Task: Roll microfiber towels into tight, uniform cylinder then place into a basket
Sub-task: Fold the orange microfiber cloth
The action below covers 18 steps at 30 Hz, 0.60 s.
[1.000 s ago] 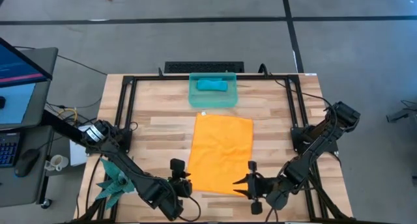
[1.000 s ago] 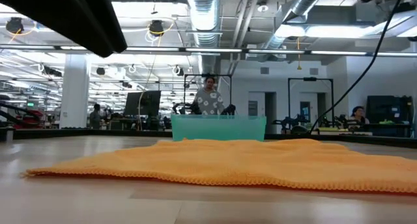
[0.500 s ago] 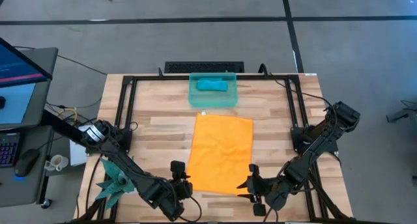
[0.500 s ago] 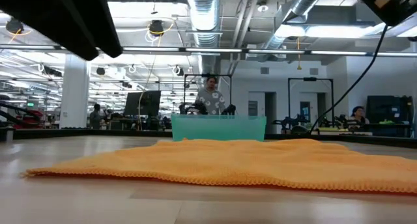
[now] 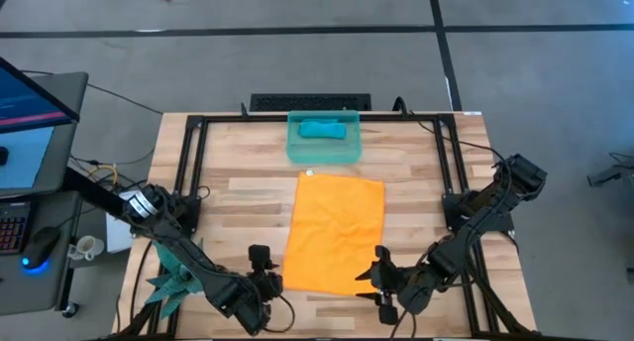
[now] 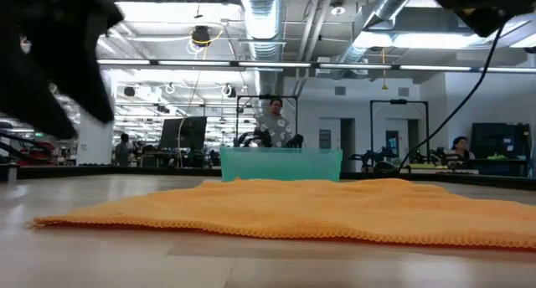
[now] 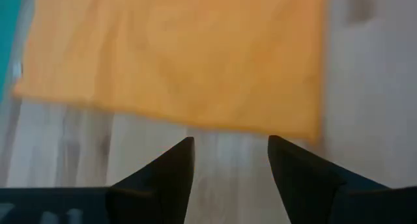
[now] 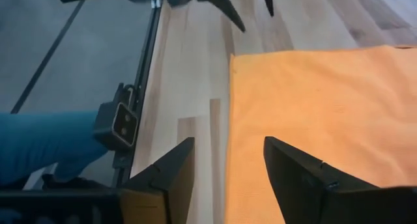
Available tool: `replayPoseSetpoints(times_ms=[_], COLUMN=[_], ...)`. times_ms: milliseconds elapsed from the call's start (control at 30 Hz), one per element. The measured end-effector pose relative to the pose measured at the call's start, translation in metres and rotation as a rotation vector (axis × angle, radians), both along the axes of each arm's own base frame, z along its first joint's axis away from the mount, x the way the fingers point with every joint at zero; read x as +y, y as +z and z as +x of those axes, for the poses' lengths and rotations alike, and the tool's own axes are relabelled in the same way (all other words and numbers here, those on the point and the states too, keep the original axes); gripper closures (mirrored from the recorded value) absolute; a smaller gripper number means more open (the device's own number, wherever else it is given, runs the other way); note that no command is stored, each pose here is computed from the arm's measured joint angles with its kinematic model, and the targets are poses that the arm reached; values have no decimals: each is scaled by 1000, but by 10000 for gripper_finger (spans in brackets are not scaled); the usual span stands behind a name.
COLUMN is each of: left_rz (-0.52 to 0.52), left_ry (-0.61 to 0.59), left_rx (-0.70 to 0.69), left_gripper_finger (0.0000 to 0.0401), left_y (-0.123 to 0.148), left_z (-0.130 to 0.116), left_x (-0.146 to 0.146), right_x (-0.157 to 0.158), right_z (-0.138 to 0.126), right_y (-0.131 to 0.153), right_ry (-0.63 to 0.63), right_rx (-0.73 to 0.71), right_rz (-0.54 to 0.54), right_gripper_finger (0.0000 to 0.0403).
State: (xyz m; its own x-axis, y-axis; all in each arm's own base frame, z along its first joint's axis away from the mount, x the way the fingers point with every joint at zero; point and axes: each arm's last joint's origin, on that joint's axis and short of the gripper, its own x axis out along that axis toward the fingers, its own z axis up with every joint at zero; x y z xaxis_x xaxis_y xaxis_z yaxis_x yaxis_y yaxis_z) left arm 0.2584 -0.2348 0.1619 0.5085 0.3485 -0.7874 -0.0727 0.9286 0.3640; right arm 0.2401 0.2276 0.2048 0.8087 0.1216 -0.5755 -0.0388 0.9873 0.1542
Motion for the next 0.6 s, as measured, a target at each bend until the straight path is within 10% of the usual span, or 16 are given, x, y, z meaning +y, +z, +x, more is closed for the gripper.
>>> replayPoseSetpoints(times_ms=[600], left_rz=[86], left_ry=[-155], left_rx=[-116], left_gripper_finger=[223], left_y=[46], left_z=[6], left_x=[9], right_x=[9], right_z=[11], right_y=[32], right_ry=[171], right_rx=[63], right_rz=[33], right_gripper_finger=[211])
